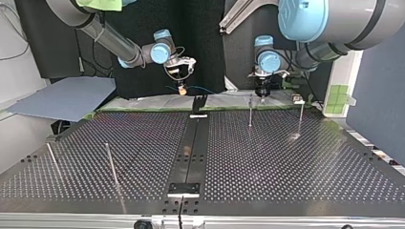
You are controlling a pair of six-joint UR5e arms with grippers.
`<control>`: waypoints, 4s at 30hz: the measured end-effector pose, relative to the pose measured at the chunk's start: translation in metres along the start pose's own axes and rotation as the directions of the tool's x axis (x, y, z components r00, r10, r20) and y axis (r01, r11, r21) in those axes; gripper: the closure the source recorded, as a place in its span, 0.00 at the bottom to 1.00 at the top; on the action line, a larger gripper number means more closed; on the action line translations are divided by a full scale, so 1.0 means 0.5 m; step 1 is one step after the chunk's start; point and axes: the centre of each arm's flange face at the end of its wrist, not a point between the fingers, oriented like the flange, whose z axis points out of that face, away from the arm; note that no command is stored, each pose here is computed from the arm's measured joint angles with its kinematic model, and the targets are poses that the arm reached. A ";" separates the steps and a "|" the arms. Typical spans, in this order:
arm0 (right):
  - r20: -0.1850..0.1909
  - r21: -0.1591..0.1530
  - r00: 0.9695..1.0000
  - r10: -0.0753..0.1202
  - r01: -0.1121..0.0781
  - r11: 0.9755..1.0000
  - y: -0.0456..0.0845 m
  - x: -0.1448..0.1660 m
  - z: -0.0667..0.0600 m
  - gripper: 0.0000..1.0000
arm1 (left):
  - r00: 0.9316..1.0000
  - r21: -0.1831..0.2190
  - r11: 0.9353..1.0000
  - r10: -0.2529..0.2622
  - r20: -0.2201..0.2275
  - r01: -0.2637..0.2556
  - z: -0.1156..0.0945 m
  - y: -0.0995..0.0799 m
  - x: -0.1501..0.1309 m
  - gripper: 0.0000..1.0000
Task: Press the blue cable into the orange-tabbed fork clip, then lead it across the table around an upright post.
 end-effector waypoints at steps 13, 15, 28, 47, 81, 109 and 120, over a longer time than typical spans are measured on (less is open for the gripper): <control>0.035 -0.016 0.999 -0.042 0.043 0.999 0.010 -0.019 -0.005 1.00 | 1.000 0.016 1.000 -0.019 -0.001 0.019 0.029 0.005 -0.018 1.00; 0.036 -0.019 0.998 -0.054 0.055 0.998 0.010 -0.022 -0.005 1.00 | 0.999 0.029 0.999 -0.036 0.003 0.036 0.032 0.004 -0.020 1.00; 0.015 -0.024 0.998 -0.065 0.065 0.998 0.018 -0.010 0.012 1.00 | 0.996 0.024 0.996 -0.089 0.004 0.089 0.045 0.024 -0.005 1.00; -0.009 -0.038 0.999 -0.047 0.046 0.998 0.021 -0.003 0.021 1.00 | 0.994 0.040 0.993 -0.108 0.003 0.108 0.066 0.027 -0.003 1.00; -0.024 -0.156 0.999 -0.028 0.024 0.987 0.093 0.051 0.108 1.00 | 0.995 0.031 0.995 -0.098 0.020 0.097 0.115 0.018 -0.037 1.00; -0.009 -0.163 1.000 -0.027 0.025 0.986 0.103 0.053 0.109 1.00 | 0.996 -0.061 0.998 0.007 -0.087 -0.012 0.062 0.050 -0.001 0.00; -0.007 -0.159 0.999 -0.031 0.030 0.987 0.096 0.052 0.108 1.00 | 0.978 -0.012 1.000 -0.012 -0.208 0.009 -0.013 0.062 0.051 0.00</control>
